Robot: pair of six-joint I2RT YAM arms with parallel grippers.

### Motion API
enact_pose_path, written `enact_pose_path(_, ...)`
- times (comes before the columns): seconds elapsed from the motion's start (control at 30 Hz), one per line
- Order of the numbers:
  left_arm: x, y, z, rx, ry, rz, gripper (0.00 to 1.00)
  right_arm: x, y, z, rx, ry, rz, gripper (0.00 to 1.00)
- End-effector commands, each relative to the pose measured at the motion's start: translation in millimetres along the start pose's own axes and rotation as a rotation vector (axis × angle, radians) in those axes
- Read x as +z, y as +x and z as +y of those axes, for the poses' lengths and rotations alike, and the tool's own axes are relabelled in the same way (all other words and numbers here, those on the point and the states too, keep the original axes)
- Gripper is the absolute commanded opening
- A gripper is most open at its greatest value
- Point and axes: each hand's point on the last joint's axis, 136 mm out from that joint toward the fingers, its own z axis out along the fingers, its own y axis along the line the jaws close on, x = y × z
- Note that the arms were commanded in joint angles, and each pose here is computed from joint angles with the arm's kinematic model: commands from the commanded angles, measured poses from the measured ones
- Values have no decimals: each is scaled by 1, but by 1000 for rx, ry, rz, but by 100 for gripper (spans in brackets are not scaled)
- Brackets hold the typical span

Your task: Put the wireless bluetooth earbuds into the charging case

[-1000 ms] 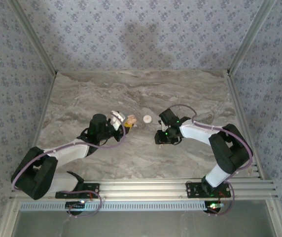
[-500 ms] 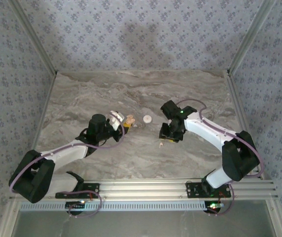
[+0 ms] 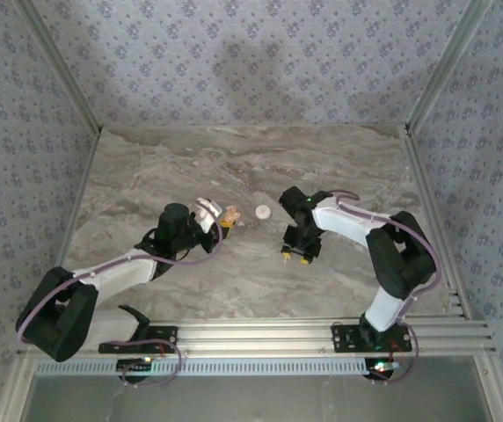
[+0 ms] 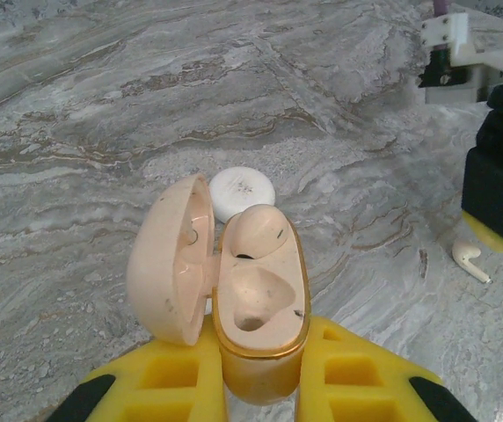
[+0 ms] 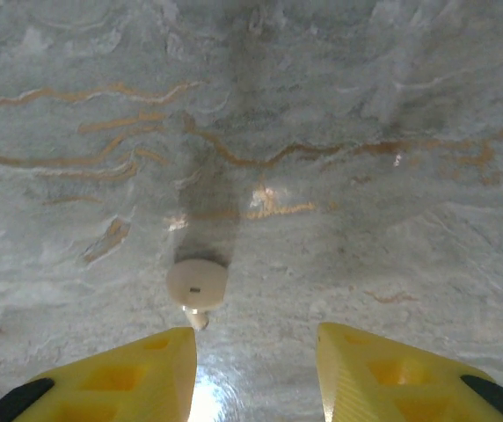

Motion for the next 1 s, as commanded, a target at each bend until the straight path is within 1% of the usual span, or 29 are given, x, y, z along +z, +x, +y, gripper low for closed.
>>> enact_pose_path(0.0, -1, -13, -1, 27, 7, -28, 11, 6, -3, 8, 26, -4, 9, 42)
enact_pose_path(0.23, -1, -13, -3, 18, 13, -32, 11, 13, -5, 14, 15, -13, 8, 40)
enact_pose_path(0.47, -3, -13, -2, 15, 7, -36, 11, 8, -9, 21, -7, -24, -1, 38)
enact_pose_path(0.7, -4, -12, -3, 15, 8, -33, 11, -7, -9, 20, -46, 14, -11, 41)
enact_pose_path(0.93, -4, -12, -3, 16, 5, -32, 11, -2, -1, 21, -53, 23, 22, 42)
enact_pose_path(0.97, -4, -12, -3, 17, 5, -33, 11, -4, -2, 28, -61, 11, 21, 42)
